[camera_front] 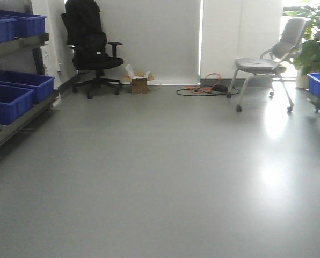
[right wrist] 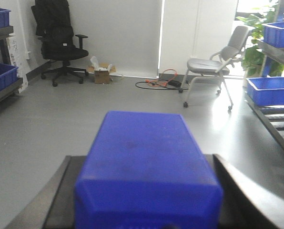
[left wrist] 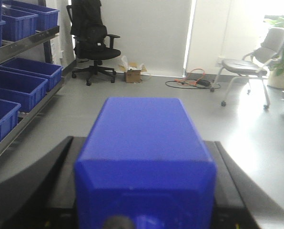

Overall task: Pick and sort blue part to right shelf
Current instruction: 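Drive the base through the aisle holding both blue parts, then approach the bin shelf and position both grippers over the blue bins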

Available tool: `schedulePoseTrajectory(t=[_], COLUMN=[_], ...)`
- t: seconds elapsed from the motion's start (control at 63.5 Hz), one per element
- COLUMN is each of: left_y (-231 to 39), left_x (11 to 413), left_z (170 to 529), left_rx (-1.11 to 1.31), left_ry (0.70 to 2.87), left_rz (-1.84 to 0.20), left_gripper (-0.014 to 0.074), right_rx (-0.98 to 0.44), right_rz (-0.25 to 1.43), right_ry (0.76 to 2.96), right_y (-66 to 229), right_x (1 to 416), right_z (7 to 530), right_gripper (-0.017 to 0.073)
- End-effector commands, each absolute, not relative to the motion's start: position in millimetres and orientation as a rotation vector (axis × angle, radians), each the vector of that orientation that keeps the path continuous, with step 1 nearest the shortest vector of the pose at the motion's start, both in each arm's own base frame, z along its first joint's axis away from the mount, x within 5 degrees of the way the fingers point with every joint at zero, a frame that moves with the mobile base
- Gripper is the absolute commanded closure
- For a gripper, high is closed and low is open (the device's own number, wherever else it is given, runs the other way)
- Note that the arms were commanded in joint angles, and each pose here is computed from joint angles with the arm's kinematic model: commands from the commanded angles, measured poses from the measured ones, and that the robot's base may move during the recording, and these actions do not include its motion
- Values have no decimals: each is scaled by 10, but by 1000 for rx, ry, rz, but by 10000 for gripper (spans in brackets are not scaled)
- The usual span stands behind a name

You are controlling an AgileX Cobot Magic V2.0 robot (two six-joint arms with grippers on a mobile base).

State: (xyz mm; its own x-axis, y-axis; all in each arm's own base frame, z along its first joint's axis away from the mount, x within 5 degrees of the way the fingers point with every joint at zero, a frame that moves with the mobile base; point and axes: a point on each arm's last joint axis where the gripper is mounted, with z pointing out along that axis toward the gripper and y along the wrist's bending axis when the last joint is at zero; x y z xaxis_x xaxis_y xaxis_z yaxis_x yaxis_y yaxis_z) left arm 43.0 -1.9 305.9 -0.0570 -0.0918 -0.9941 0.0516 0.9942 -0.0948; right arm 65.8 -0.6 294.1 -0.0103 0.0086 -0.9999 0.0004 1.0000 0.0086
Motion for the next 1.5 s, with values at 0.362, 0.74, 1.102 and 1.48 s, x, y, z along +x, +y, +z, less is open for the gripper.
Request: schedulePoseTrajectory(t=[0.362, 0.74, 1.102, 1.48], left_y=[-21, -21, -21, -21], left_x=[421, 421, 421, 421], left_z=[3225, 3225, 3225, 3225], left_rx=[-33, -33, -33, -33], left_ry=[1517, 1517, 1517, 1517], left_rz=[-131, -131, -131, -131], left_gripper=[241, 241, 241, 241], right_rx=[-10, -10, -10, -10], right_rz=[-4, -4, -4, -4], right_ry=[1470, 1470, 1470, 1470], right_y=[-1, -1, -1, -1], right_x=[648, 648, 648, 648], right_z=[3117, 3117, 3117, 3117], right_gripper=[148, 148, 148, 148])
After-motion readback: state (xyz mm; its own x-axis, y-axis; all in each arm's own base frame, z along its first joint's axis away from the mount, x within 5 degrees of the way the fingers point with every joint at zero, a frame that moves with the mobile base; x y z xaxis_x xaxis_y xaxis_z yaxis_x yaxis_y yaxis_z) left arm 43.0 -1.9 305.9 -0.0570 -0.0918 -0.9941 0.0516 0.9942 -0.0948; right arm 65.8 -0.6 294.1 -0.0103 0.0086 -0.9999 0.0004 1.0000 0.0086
